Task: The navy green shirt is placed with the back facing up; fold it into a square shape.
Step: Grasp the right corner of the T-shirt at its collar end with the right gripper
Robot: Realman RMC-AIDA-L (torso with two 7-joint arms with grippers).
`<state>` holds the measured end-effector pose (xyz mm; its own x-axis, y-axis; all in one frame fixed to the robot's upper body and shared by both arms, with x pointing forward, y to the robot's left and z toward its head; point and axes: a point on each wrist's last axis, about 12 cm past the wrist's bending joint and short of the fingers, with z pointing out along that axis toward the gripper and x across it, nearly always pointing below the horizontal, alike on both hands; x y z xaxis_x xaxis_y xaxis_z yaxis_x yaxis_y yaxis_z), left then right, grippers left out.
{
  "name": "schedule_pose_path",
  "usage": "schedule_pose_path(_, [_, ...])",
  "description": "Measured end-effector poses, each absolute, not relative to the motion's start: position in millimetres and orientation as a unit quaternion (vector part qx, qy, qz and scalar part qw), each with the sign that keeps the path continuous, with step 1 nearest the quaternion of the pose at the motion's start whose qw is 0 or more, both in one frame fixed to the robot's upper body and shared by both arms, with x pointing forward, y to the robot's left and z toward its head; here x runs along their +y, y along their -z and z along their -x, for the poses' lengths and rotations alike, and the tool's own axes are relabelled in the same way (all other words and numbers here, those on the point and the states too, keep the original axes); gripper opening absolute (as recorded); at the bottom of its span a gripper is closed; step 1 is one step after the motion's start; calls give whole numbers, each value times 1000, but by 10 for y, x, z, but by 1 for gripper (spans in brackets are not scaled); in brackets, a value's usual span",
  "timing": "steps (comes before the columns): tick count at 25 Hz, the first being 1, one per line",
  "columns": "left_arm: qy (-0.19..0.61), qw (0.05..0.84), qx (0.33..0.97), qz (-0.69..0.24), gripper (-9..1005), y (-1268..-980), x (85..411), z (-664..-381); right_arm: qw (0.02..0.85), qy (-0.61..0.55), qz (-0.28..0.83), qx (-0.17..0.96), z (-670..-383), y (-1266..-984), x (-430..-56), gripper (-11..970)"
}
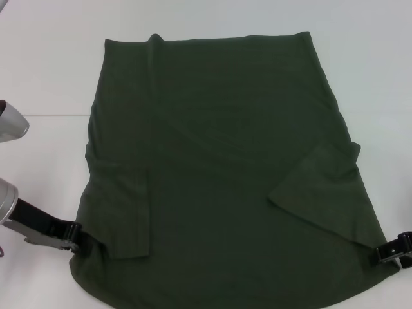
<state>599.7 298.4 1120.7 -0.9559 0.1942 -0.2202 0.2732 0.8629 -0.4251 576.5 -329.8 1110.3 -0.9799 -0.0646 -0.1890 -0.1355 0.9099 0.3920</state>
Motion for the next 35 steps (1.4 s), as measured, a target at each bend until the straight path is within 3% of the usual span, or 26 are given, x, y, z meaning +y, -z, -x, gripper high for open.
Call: schedule_pose_path(35, [232, 84, 961, -126, 41, -11223, 2964, -6009, 80, -199, 59, 975, -5738, -11050, -3252, 832])
